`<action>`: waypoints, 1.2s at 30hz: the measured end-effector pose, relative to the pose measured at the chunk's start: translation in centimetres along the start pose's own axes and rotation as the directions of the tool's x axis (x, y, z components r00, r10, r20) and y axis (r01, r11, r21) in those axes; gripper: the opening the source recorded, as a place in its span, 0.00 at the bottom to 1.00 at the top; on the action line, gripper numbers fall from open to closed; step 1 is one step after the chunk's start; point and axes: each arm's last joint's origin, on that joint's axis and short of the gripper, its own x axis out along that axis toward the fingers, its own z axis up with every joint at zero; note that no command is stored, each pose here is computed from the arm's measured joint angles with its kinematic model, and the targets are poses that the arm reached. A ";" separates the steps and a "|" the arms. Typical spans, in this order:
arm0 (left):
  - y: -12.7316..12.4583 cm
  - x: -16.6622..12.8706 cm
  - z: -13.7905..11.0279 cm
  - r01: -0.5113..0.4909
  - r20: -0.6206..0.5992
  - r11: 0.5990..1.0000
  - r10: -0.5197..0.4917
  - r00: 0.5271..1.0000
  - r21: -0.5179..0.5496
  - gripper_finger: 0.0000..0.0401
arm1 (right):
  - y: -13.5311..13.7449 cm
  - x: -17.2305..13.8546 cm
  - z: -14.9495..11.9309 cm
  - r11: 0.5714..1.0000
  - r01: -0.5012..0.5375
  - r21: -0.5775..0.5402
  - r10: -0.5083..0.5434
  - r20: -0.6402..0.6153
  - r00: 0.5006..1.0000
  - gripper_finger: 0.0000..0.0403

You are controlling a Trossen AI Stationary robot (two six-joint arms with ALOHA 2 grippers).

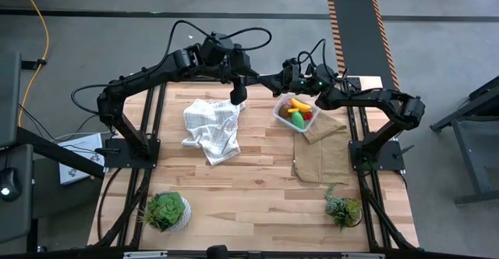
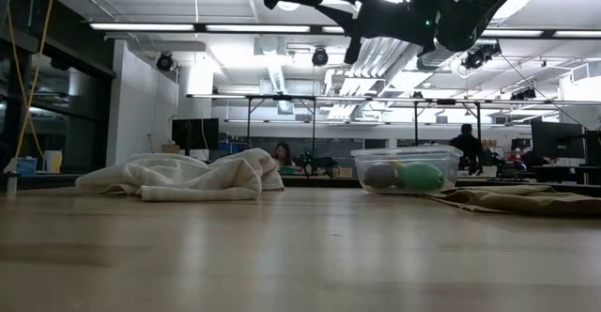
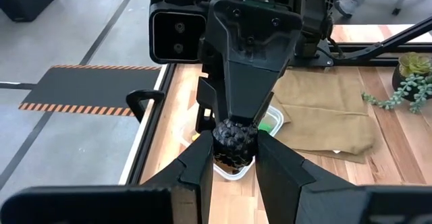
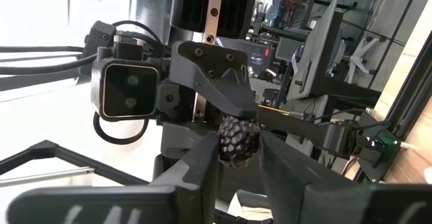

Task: Pick and placing Produce into tupperware
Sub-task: Put the blackberry into the transparent bin

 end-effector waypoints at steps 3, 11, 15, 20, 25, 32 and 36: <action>0.0 0.0 0.0 0.000 0.000 1.000 0.000 1.000 0.000 0.21 | 0.0 0.0 0.0 1.000 0.000 0.000 0.000 0.001 1.000 0.19; 0.0 0.0 0.0 0.000 -0.001 1.000 0.000 1.000 0.002 0.23 | 0.0 0.0 0.0 1.000 0.000 -0.007 0.000 0.001 1.000 0.18; 0.0 0.0 0.0 0.000 0.000 1.000 0.000 1.000 0.015 0.31 | 0.0 0.0 0.0 1.000 -0.003 -0.009 0.003 0.000 1.000 0.18; 0.0 0.0 0.0 0.000 -0.001 1.000 0.000 1.000 0.008 0.46 | 0.0 0.0 0.0 1.000 -0.003 -0.010 0.003 0.000 1.000 0.18; 0.0 0.0 0.0 -0.002 -0.001 1.000 0.002 1.000 0.000 0.58 | 0.0 0.0 0.0 1.000 -0.003 -0.010 0.003 0.000 1.000 0.18; 0.2 -0.1 -0.9 -0.040 -0.099 0.999 0.039 0.994 -0.004 0.66 | 0.1 0.0 0.0 1.000 -0.012 -0.015 0.012 0.004 1.000 0.17; 0.8 -0.5 -2.4 -0.039 -0.228 0.999 0.030 0.973 -0.034 0.66 | 0.3 0.0 0.0 0.999 -0.026 -0.024 0.026 0.005 1.000 0.17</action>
